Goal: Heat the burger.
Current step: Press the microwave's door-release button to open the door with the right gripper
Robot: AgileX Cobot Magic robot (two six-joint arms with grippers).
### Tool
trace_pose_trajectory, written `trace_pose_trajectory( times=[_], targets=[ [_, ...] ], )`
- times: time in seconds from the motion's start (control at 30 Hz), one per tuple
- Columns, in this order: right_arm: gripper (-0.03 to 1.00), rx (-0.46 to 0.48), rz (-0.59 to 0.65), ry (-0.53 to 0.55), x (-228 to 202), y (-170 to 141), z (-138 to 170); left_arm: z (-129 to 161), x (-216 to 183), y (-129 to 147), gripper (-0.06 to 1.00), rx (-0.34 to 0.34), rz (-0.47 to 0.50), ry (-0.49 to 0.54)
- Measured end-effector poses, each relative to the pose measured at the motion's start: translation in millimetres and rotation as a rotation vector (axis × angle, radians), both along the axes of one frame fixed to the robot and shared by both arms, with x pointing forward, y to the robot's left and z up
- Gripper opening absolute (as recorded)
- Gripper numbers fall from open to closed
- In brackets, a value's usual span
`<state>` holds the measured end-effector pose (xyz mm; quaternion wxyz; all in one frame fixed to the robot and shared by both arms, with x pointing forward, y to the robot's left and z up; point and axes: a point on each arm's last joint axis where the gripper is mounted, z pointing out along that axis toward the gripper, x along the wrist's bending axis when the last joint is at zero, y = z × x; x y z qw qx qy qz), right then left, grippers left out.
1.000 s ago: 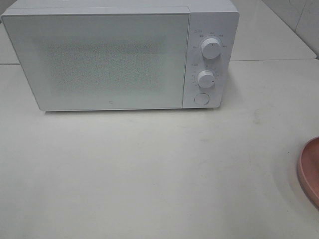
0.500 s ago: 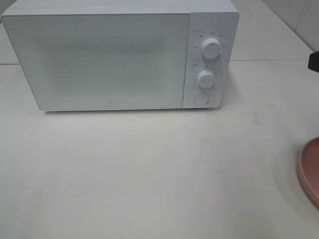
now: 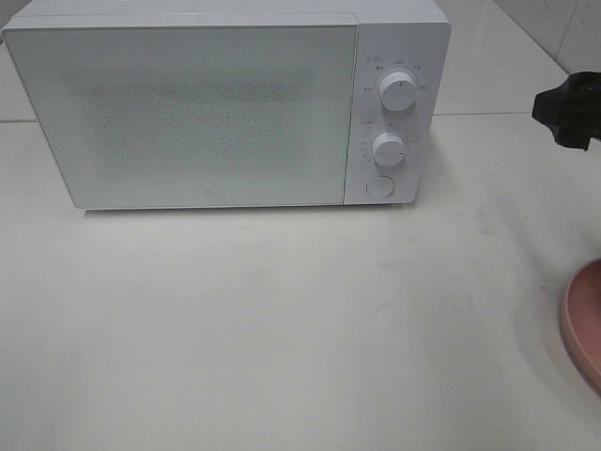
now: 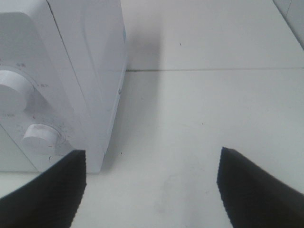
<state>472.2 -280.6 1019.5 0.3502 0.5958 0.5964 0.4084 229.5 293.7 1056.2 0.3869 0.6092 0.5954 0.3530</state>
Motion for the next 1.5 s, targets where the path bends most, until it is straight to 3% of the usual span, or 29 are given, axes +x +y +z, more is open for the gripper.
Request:
trace_pose_trajectory(
  times=[0.3, 0.87, 1.03, 1.2, 1.5],
  targets=[
    [0.75, 0.037, 0.015, -0.148, -9.8, 11.1, -25.9, 0.0, 0.0, 0.0, 0.99, 0.000, 0.000, 0.000],
    [0.75, -0.068, 0.045, -0.317, -20.7, 65.9, -59.9, 0.0, 0.0, 0.0, 0.99, 0.000, 0.000, 0.000],
    [0.75, -0.070, 0.022, -0.317, -22.9, 74.7, -67.9, 0.0, 0.0, 0.0, 0.99, 0.000, 0.000, 0.000],
    [0.75, -0.083, 0.001, -0.241, -28.6, 86.1, -86.2, 0.0, 0.0, 0.0, 0.99, 0.000, 0.000, 0.000],
    [0.75, -0.124, 0.044, -0.178, -34.8, 99.2, -104.7, 0.0, 0.0, 0.0, 0.99, 0.000, 0.000, 0.000]
  ],
)
